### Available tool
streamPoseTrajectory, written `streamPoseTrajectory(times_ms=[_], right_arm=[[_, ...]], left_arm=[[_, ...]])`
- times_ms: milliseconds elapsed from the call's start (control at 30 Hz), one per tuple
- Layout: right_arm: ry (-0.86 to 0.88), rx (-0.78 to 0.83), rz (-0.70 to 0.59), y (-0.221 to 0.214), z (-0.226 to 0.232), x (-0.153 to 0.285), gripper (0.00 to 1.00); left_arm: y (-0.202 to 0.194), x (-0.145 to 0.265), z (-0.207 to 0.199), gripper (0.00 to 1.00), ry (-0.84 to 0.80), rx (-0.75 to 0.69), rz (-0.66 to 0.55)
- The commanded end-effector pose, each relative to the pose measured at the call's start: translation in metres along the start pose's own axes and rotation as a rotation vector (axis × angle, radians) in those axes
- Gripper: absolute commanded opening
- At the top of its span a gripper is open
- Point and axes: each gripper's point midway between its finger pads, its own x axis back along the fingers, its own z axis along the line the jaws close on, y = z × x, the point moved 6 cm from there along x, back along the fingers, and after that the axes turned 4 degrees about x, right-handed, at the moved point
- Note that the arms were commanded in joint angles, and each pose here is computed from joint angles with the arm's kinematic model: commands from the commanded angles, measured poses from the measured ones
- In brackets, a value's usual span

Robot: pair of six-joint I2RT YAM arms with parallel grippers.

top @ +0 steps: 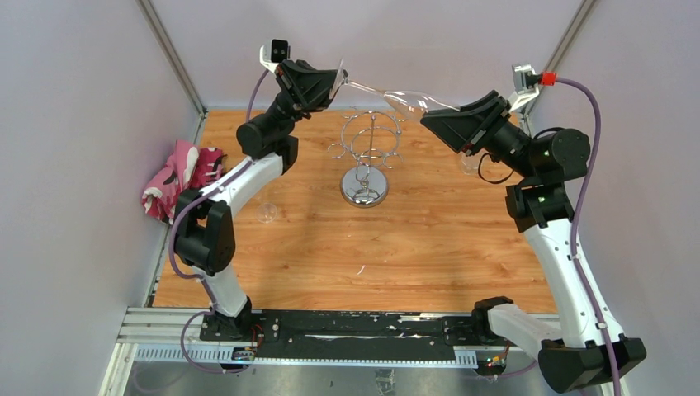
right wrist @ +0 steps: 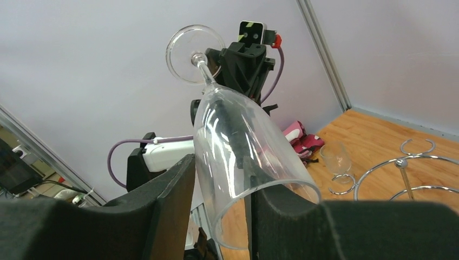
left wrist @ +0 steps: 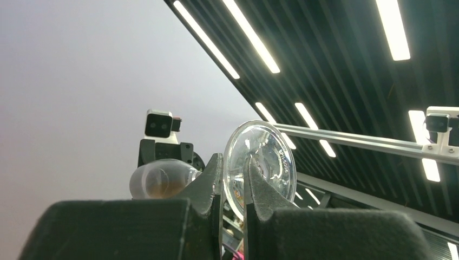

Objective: Take the wine glass off the wine glass rack

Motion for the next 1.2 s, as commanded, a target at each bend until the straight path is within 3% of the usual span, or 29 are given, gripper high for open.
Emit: streamPoseTrajectory(times_ms=[0, 300, 733, 800, 1000, 1067, 1167], right_arm=[[0.167, 0.092, 0.021, 0.001, 0.038, 0.002, 0.00], [0.085, 0.121, -0.016, -0.001, 0.040, 0.012, 0.00], [-0.019, 0.104, 0.048, -0.014, 0.031, 0.021, 0.00], [-0.030, 0.089, 0.065, -0.015, 0.028, 0.020, 0.10], [-0.078, 0.083, 0.057, -0.020, 0.018, 0.021, 0.60], [-0.093, 0.079, 0.056, -0.021, 0.015, 0.021, 0.67], [-0.100, 0.073, 0.060, -0.022, 0.012, 0.020, 0.61]], left_arm=[[-0.066, 0.027, 0.061, 0.00, 0.128, -0.120, 0.334], [-0.077, 0.045, 0.067, 0.00, 0.174, -0.114, 0.315], [-0.081, 0.056, 0.092, 0.00, 0.217, -0.064, 0.291], [-0.080, 0.054, 0.092, 0.00, 0.212, -0.063, 0.291], [-0.078, 0.047, 0.085, 0.00, 0.191, -0.074, 0.301], [-0.079, 0.046, 0.083, 0.00, 0.186, -0.076, 0.305], [-0.079, 0.045, 0.082, 0.00, 0.182, -0.079, 0.309]])
